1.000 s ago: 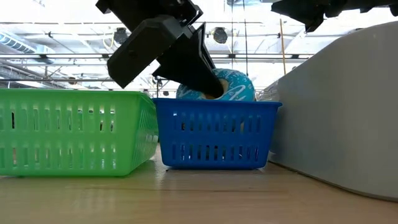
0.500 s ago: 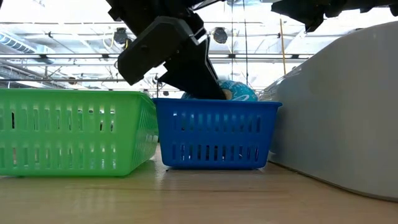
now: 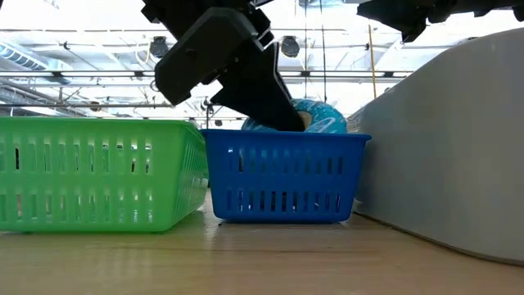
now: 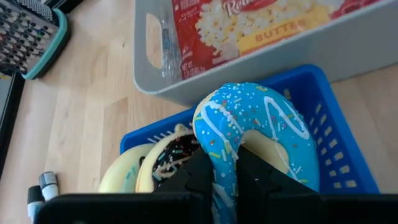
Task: Pick & Place Food Item
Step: Put the blue doughnut into the blue bin
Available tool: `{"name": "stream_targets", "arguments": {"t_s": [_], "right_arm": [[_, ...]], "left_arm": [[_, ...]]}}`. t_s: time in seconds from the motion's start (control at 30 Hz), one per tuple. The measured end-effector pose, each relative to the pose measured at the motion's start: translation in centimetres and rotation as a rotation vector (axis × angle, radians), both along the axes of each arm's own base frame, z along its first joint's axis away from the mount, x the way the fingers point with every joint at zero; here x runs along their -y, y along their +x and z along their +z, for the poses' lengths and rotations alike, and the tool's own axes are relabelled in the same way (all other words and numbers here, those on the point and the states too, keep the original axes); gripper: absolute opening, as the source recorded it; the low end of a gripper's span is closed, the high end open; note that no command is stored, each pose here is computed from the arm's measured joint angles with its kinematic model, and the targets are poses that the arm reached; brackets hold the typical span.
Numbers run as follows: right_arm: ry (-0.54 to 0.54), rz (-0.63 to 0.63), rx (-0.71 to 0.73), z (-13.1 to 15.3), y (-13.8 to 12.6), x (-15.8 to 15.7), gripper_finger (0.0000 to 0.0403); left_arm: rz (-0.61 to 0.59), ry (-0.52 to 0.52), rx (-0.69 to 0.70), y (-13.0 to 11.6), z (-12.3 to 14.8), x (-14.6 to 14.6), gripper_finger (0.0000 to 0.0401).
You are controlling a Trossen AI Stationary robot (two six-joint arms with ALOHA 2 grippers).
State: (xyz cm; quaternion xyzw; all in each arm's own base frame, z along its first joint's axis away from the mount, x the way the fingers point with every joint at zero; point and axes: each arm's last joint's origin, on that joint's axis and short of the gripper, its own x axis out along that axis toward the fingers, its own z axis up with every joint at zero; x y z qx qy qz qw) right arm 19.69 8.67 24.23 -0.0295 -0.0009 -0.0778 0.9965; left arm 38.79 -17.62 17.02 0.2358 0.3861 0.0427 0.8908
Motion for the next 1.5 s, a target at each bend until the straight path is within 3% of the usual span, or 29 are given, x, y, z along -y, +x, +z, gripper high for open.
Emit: {"name": "stream_targets", "arguments": {"t_s": [0.2, 0.4, 0.73, 0.93, 1.27, 1.5], "right_arm": [[0.0, 0.0, 0.0, 0.0, 0.0, 0.0, 0.018], [0.0, 0.0, 0.0, 0.0, 0.0, 0.0, 0.018], [0.0, 0.0, 0.0, 0.0, 0.0, 0.0, 0.018], [0.0, 0.0, 0.0, 0.0, 0.0, 0.0, 0.018], [0.0, 0.0, 0.0, 0.0, 0.0, 0.0, 0.018], [-0.001, 0.001, -0.001, 0.0, 0.0, 0.0, 0.018]], "left_arm": [[0.001, 0.002, 0.004, 0.1, 0.0, 0.0, 0.0047], [0.012, 0.076, 0.014, -0.1, 0.1, 0.0, 0.0058], [0.05, 0.047, 0.033, -0.2, 0.1, 0.2, 0.0193], [0.05, 0.048, 0.033, -0.2, 0.1, 0.2, 0.0239], [0.071, 0.015, 0.047, -0.4, 0.6, 0.3, 0.0254], [0.117, -0.072, 0.068, -1.3, 3.0, -0.2, 0.0252]]}}
